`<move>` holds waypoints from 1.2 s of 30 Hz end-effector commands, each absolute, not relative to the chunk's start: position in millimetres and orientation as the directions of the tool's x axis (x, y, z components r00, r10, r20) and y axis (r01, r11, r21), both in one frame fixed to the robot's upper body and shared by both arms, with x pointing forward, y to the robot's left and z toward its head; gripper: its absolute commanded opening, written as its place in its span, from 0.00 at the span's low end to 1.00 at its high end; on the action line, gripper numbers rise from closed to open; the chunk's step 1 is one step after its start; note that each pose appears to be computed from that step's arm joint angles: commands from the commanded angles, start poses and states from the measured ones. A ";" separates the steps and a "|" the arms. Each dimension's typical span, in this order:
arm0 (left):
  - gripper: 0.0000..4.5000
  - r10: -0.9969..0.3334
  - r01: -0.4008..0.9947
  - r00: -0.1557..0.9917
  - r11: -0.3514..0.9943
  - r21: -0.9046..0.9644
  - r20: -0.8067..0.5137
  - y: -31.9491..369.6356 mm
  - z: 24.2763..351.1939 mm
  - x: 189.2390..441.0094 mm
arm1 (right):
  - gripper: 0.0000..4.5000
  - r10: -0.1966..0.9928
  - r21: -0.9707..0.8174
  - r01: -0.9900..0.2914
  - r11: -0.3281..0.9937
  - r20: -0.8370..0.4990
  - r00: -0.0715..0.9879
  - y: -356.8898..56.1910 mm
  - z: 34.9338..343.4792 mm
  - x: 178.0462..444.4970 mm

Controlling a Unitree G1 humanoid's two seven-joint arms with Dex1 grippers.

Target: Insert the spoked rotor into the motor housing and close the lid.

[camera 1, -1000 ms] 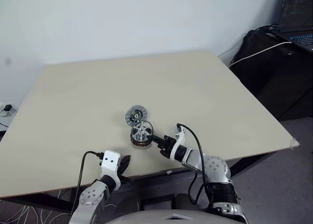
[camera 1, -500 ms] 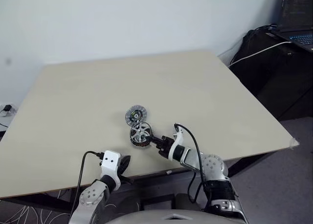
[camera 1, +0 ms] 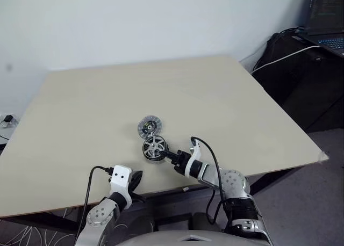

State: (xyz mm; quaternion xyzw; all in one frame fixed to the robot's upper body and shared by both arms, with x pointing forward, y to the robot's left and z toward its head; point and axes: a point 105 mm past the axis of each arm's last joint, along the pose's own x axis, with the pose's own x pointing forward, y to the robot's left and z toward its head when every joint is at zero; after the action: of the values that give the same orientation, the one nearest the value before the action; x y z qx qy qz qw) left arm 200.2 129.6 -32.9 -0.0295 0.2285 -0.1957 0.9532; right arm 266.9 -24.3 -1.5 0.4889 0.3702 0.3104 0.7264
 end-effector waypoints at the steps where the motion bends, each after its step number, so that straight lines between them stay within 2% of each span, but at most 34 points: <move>1: 0.00 -0.390 0.366 0.840 0.920 -0.137 -0.376 128.8 -20.0 205.9 | 0.17 0.835 0.954 -0.132 0.270 -0.164 0.525 -8.8 14.5 270.9; 12: 0.00 -0.393 0.367 0.840 0.919 -0.141 -0.375 128.3 -21.3 206.4 | 0.95 0.814 0.936 -0.172 0.306 -0.164 0.557 -18.1 20.7 274.8; 13: 0.00 -0.393 0.367 0.839 0.919 -0.142 -0.375 128.3 -21.4 206.5 | 0.99 0.807 0.929 -0.182 0.322 -0.170 0.565 -21.8 22.2 275.2; 22: 0.00 -0.409 0.377 0.834 0.913 -0.157 -0.371 123.2 -22.0 207.6 | 0.99 0.757 0.874 -0.246 0.418 -0.185 0.627 -52.7 48.0 272.4; 25: 0.00 -0.414 0.383 0.833 0.910 -0.158 -0.368 121.7 -21.5 209.0 | 0.99 0.713 0.799 -0.259 0.543 -0.275 0.645 -61.2 43.7 273.9; 28: 0.00 -0.416 0.386 0.833 0.909 -0.156 -0.365 121.6 -20.8 210.5 | 0.87 0.688 0.682 -0.356 0.639 -0.300 0.660 -59.1 47.3 277.0; 31: 0.00 -0.416 0.387 0.835 0.909 -0.153 -0.360 122.0 -19.4 212.0 | 0.65 0.673 0.500 -0.500 0.707 -0.259 0.693 -46.8 57.7 284.4; 36: 0.00 -0.415 0.388 0.837 0.910 -0.149 -0.355 123.4 -16.9 212.3 | 0.29 0.732 0.283 -0.676 0.680 -0.207 0.649 -8.9 60.1 285.5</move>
State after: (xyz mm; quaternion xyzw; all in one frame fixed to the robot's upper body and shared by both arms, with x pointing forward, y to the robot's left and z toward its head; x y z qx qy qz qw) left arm 207.4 124.1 -27.5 -0.0331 0.2150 -0.2061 0.9541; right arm 282.3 -21.6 47.9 0.1132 0.1926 0.3650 0.9038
